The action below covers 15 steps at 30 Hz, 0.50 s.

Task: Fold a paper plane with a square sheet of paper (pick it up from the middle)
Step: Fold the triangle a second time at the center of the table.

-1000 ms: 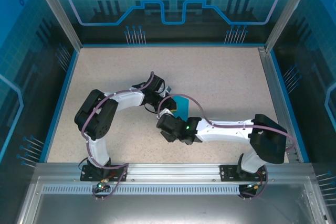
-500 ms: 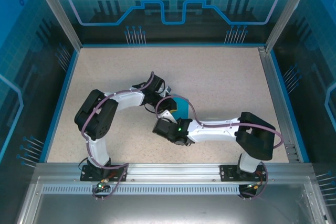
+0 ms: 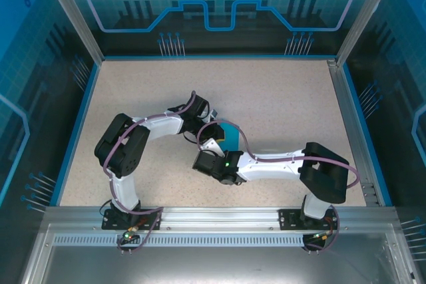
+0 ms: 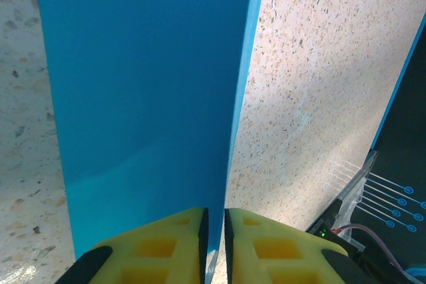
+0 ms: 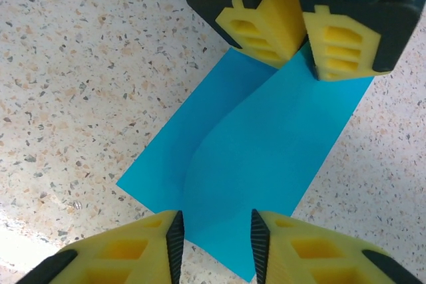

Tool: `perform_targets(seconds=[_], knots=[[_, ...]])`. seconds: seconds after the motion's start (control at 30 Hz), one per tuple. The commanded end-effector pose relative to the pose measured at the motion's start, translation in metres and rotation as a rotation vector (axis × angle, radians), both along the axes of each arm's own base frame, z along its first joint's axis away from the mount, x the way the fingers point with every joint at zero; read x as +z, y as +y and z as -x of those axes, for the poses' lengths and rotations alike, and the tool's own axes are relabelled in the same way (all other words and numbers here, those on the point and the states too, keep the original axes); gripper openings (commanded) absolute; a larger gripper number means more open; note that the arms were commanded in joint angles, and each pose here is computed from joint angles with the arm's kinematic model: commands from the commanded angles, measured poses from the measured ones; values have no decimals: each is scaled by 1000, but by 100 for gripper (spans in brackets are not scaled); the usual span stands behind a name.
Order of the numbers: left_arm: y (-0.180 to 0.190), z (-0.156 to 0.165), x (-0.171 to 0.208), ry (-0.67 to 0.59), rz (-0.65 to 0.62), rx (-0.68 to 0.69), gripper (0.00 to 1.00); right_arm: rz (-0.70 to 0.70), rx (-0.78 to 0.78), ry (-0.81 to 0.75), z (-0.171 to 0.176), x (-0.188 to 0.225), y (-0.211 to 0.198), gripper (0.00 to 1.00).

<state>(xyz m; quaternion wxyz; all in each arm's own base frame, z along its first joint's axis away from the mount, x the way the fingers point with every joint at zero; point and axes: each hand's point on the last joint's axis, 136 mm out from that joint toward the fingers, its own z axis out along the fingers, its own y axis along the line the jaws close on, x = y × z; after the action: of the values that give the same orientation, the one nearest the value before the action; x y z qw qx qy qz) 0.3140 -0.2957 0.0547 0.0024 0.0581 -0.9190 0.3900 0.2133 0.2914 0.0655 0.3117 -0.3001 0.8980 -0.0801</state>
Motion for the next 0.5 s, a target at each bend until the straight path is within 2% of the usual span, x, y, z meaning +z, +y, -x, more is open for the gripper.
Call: perform_targets(seconds=[0.0,0.1,0.17,0.27,0.47], knots=[[-4,-2,15,-32,9,-21,18,-32,33,-6,5,9,5,44],[-5,-3,16,-32,10,-23,18,-97,61,11,9,10,14,45],[-5,-2,16,-27,9,-24,18,-84,53,9,8,10,13,46],[-6,-2,16,-28,12,-24,18,-61,50,17,7,5,13,56],[-8,-2,15,-25,15,-31,18,-40,23,15,6,-1,9,57]])
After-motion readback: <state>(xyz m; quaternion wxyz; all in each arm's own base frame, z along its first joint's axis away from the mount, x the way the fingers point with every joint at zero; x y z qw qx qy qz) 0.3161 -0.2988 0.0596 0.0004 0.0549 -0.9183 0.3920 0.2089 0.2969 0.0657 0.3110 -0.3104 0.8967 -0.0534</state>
